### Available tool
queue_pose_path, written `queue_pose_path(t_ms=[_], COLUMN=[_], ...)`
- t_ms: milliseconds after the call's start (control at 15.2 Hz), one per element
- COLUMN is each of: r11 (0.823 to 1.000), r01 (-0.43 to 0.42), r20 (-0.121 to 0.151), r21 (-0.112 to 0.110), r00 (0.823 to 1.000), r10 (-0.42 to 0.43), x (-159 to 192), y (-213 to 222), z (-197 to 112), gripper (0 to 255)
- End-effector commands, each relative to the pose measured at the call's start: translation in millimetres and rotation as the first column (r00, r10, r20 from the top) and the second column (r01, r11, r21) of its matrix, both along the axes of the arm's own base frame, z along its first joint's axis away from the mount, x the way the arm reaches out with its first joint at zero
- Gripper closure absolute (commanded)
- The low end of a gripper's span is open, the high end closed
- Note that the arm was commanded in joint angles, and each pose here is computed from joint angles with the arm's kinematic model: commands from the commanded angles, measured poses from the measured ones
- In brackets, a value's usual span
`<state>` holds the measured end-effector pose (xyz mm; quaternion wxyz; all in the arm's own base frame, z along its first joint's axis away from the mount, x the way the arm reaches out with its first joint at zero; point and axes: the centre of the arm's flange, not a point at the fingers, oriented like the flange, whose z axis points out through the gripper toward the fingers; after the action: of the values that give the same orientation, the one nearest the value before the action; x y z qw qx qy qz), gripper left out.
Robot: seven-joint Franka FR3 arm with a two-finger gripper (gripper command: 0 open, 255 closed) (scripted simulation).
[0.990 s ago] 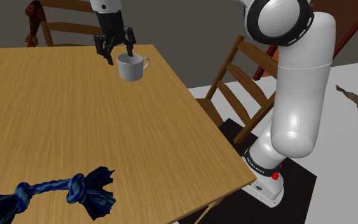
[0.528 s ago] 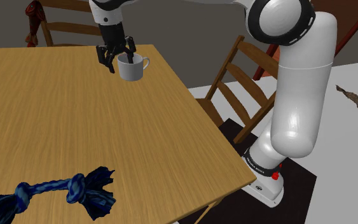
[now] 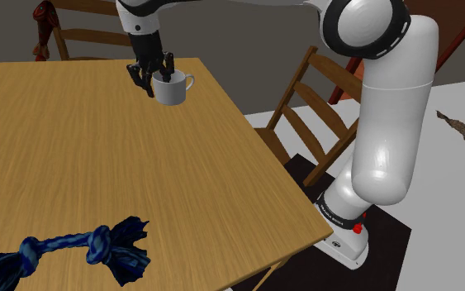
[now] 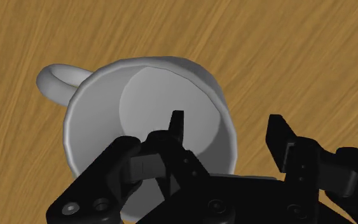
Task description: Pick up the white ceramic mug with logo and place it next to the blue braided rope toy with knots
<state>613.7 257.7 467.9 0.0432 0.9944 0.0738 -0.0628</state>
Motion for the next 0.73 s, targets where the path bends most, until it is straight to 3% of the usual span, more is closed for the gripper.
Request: queue_pose_path(t_ms=[0,660], r11=[1.0,1.0], r01=[0.0,0.0], r20=[0.0,0.0], r21=[0.0,0.0], r00=[1.0,1.0], r10=[0.0,0.0], x=[0.0,-0.1], y=[0.0,0.0], z=[0.0,10.5], gripper=[255,255])
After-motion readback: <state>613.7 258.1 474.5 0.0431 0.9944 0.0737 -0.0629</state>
